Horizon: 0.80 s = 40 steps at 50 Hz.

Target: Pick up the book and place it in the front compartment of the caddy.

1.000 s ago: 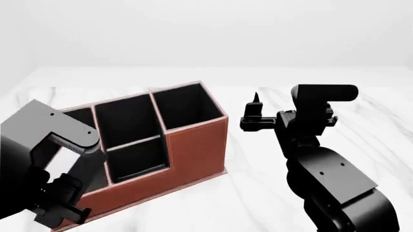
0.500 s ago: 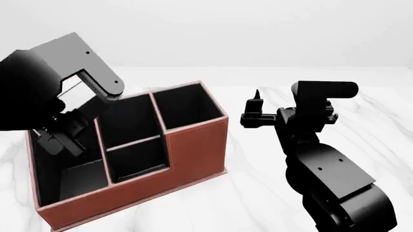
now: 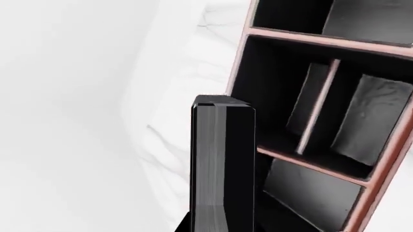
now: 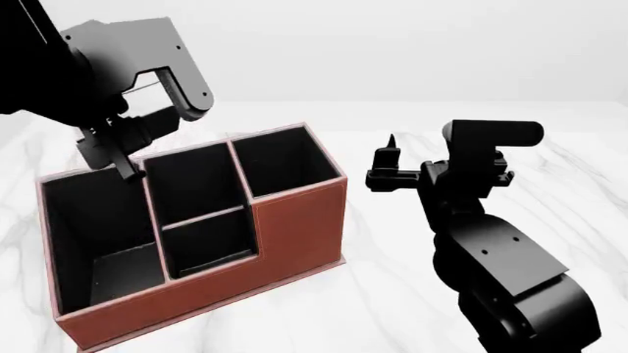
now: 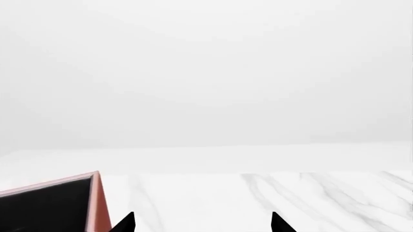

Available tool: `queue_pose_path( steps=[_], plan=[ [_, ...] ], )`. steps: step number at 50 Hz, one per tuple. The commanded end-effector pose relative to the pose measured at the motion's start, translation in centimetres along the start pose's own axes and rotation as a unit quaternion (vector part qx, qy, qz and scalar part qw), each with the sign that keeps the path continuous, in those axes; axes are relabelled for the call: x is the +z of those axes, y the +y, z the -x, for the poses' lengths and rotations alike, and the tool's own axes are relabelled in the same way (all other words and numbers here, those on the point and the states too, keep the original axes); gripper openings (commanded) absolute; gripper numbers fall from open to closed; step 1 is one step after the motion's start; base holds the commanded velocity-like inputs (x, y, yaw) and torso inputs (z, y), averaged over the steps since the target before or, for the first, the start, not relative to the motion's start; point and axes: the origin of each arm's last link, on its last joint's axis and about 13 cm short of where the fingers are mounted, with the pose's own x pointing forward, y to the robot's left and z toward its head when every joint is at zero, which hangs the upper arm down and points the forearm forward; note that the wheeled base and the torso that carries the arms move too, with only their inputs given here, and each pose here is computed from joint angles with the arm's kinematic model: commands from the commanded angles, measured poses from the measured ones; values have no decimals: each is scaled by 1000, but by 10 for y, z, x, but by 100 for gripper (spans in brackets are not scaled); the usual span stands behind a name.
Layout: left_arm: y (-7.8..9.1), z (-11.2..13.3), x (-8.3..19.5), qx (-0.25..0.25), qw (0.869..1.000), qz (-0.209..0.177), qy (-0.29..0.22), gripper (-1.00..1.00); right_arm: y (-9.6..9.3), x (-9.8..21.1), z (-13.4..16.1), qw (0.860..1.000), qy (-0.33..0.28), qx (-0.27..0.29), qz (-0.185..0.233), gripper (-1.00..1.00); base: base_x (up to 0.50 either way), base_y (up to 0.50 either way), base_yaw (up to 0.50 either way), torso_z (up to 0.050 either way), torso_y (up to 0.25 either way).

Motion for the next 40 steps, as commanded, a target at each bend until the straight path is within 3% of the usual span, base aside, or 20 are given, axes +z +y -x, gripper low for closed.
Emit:
queue_pose_path(
  steps=[1, 22, 28, 40],
  plan=[
    [24, -4, 21, 63, 996, -58, -12, -100, 0, -1, -3, 1000, 2, -4, 0, 100, 0, 0, 0, 0, 0],
    [34, -29, 42, 60, 992, -95, -64, -100, -1, -1, -7, 1000, -2, -27, -3, 100, 0, 0, 0, 1, 1],
    [44, -28, 45, 83, 990, -96, -61, -100, -1, -2, -6, 1000, -1, -25, -5, 100, 0, 0, 0, 0, 2],
    [46, -30, 45, 83, 991, -96, -52, -100, -1, -3, -7, 1000, 1, -23, 0, 100, 0, 0, 0, 0, 2]
  ],
)
